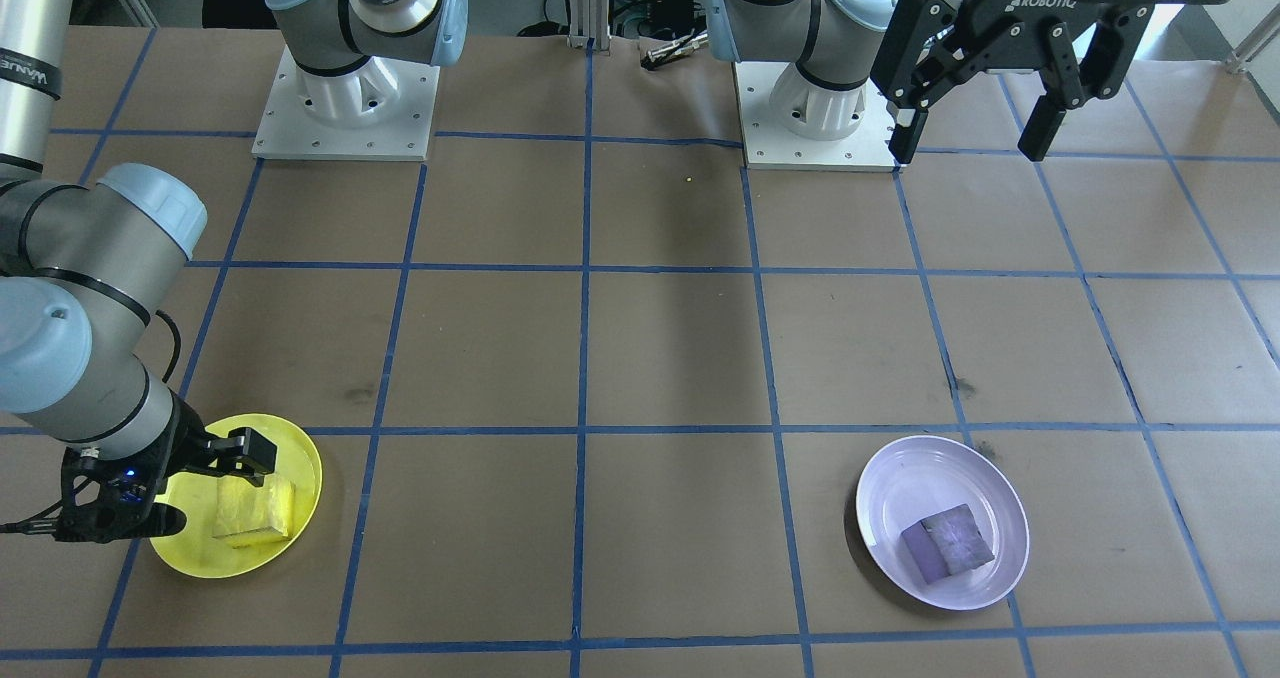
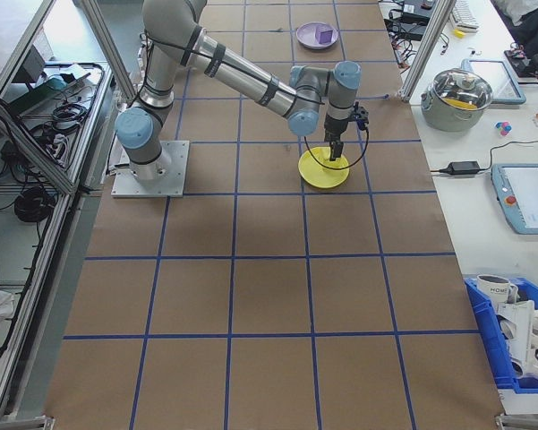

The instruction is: Sort blocks by color into plates

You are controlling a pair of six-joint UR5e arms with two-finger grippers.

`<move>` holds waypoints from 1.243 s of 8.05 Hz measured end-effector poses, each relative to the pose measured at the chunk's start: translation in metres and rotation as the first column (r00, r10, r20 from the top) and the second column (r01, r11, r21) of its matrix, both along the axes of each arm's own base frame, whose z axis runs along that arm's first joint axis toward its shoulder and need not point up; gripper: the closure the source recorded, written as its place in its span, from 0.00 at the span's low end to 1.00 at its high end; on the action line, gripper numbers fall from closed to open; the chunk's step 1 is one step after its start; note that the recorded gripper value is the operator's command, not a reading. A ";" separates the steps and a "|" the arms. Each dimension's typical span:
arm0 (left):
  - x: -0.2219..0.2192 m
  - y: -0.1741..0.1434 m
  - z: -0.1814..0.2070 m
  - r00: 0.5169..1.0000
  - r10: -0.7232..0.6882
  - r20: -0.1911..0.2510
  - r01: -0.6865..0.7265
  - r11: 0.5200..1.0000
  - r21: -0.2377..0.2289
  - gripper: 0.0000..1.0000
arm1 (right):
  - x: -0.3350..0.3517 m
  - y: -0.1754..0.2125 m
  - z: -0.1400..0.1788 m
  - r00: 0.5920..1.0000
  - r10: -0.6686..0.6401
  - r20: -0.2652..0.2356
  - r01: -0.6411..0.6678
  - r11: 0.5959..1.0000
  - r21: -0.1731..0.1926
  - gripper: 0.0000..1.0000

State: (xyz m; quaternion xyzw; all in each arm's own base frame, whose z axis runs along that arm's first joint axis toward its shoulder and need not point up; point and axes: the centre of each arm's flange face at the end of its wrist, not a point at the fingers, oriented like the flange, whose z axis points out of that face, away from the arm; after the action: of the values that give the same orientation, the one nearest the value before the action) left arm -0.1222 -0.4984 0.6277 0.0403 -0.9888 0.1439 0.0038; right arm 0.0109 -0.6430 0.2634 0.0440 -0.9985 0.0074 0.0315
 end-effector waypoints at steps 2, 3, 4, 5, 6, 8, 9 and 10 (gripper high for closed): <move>0.000 0.000 0.000 1.000 0.000 0.000 0.000 1.000 0.000 0.00 | 0.004 0.011 0.047 1.000 0.002 -0.012 -0.002 0.998 -0.058 0.00; 0.000 0.000 0.000 1.000 0.000 0.000 0.000 1.000 0.000 0.00 | 0.010 0.027 0.082 1.000 -0.002 -0.001 0.002 0.998 -0.071 0.00; 0.000 0.000 0.000 1.000 0.000 0.000 0.000 1.000 0.001 0.00 | 0.018 0.048 0.116 0.999 -0.024 0.037 0.027 0.997 -0.073 0.00; 0.000 0.000 0.000 1.000 0.000 -0.001 0.000 1.000 0.001 0.00 | 0.028 0.071 0.146 0.994 -0.077 0.071 0.081 0.995 -0.063 0.00; 0.000 0.000 0.000 1.000 -0.001 -0.001 0.001 1.000 0.000 0.00 | 0.042 0.092 0.169 0.990 -0.110 0.088 0.115 0.992 -0.052 0.00; 0.000 0.000 0.000 1.000 -0.001 0.000 0.001 1.000 0.001 0.00 | 0.068 0.134 0.204 0.989 -0.112 0.097 0.115 0.993 -0.021 0.00; 0.001 -0.002 -0.002 1.000 -0.001 0.001 0.001 1.000 0.005 0.00 | 0.074 0.152 0.219 0.989 -0.111 0.099 0.113 0.993 -0.017 0.00; 0.002 -0.007 -0.006 1.000 -0.001 0.001 0.001 1.000 0.009 0.00 | 0.077 0.165 0.226 0.988 -0.118 0.099 0.119 0.993 -0.005 0.00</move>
State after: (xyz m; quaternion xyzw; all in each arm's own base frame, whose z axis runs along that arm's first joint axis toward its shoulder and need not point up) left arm -0.1199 -0.5054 0.6218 0.0398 -0.9894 0.1396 0.0032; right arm 0.0879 -0.4782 0.4890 -0.0162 -0.9996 0.0129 -0.0172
